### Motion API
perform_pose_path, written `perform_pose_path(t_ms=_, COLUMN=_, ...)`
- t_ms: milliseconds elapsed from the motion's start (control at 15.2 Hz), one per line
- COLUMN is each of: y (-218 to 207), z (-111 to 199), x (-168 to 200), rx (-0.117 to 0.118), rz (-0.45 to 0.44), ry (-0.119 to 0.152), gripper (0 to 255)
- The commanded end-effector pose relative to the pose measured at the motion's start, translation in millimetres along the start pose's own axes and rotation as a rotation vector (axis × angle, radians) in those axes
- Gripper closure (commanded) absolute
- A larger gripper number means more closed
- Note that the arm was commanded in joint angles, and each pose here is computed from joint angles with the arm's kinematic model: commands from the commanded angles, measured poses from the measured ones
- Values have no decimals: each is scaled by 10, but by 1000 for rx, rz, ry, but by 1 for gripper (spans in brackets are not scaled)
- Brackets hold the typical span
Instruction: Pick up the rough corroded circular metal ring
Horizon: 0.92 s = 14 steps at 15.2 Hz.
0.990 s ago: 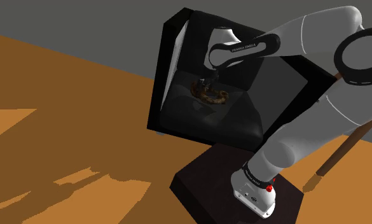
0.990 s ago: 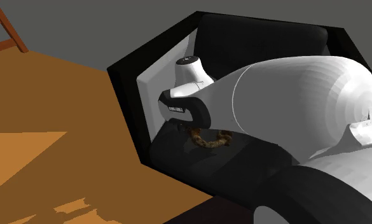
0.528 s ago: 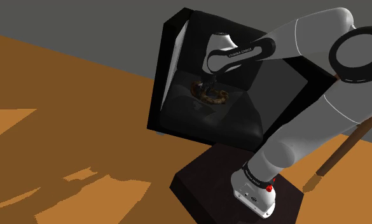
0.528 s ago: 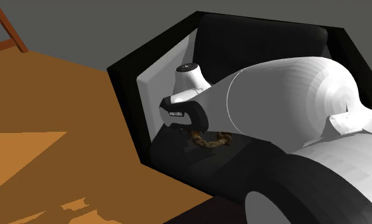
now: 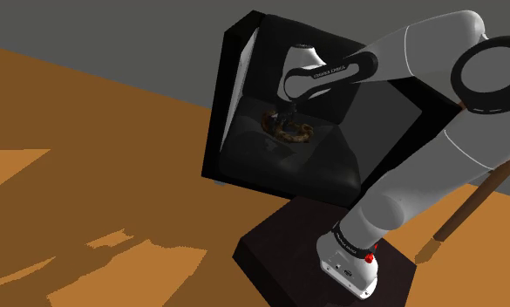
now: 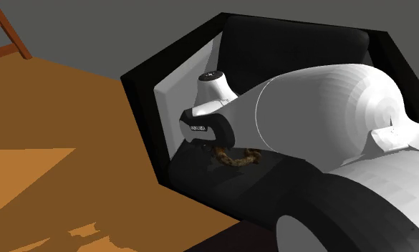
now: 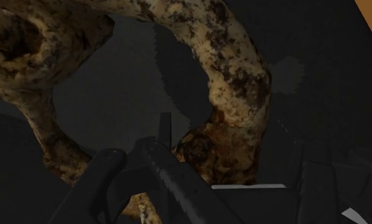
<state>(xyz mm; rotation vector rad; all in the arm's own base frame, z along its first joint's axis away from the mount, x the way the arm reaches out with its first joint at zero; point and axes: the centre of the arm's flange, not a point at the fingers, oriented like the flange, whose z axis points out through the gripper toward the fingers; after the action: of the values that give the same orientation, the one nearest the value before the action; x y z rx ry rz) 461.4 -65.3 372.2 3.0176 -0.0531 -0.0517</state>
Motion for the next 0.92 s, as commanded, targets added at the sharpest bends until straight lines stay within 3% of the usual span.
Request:
perform_pose_path(t_ms=0, y=4, z=-50, x=-4, rx=0, rz=0, ry=-2, gripper=255)
perform_pose_path(t_ms=858, y=88, z=-730, x=-26, rx=0, rz=0, ry=-2, gripper=255)
